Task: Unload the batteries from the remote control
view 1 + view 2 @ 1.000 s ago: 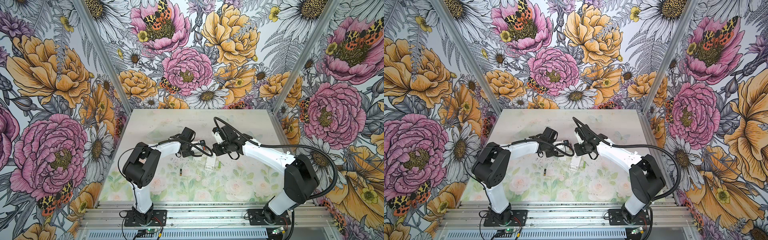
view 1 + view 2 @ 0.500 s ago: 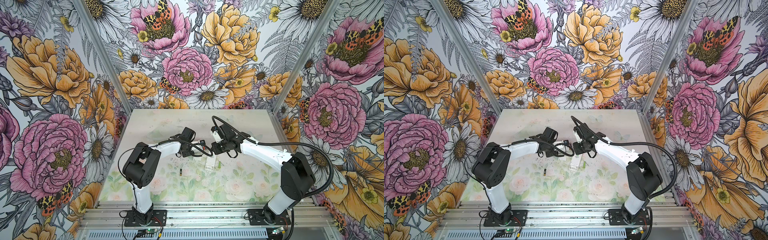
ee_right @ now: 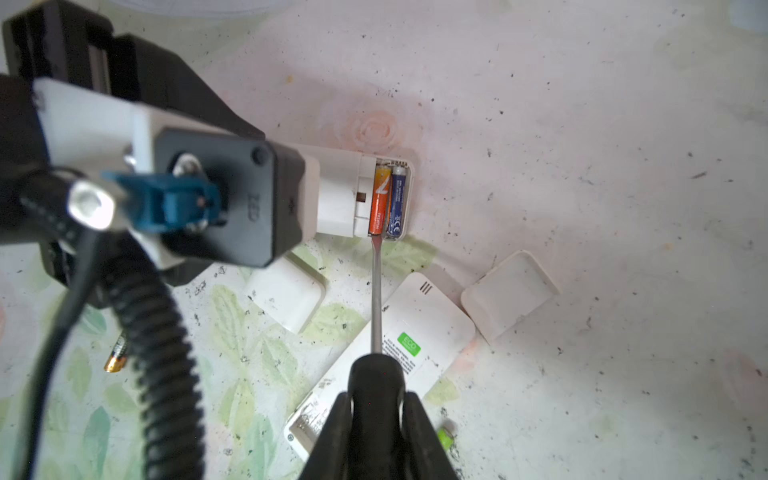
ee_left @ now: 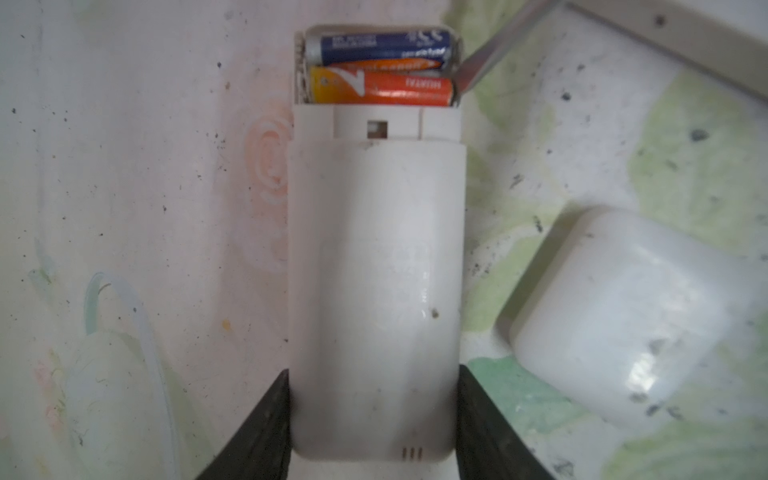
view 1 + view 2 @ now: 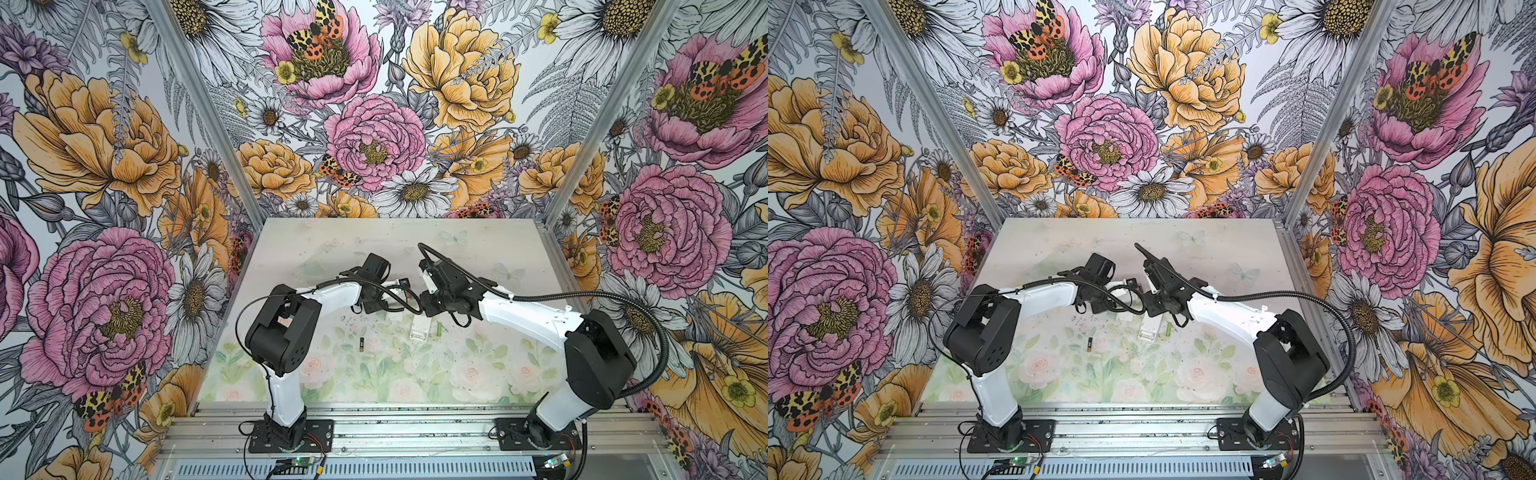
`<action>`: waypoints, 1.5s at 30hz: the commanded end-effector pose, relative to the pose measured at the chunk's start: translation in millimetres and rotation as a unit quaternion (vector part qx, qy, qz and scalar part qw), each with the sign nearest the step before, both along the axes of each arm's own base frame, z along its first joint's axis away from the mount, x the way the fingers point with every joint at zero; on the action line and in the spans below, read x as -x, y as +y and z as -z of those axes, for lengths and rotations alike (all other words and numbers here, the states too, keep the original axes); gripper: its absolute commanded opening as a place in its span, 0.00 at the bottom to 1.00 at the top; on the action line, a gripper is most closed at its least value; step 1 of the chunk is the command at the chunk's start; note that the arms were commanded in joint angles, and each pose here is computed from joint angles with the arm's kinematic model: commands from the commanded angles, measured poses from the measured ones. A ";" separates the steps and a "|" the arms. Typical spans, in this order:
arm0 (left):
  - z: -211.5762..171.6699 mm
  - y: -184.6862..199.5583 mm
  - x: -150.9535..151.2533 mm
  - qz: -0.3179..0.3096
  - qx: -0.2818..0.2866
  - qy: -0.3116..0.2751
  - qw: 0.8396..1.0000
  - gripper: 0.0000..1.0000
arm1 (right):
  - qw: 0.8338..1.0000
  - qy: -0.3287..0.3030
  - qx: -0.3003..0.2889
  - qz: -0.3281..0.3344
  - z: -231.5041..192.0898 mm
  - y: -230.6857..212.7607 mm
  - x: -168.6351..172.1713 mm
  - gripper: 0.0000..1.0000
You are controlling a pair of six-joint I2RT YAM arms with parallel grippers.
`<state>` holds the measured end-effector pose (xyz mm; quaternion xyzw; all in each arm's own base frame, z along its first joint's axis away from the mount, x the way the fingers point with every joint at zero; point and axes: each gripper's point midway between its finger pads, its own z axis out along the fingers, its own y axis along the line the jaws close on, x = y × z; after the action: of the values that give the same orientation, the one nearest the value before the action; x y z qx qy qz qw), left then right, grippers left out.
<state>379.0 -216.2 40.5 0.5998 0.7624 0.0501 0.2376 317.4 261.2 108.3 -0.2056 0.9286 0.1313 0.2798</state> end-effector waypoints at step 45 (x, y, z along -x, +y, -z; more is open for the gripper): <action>0.6 20.5 5.7 -0.068 0.028 0.049 0.996 0.08 | 0.968 -0.130 -0.116 0.179 -55.1 -65.8 5.6 0.00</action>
<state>368.0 -207.4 34.8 0.5670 0.7980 0.0026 0.2041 312.3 202.2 152.9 -0.0440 0.8769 0.1456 0.4560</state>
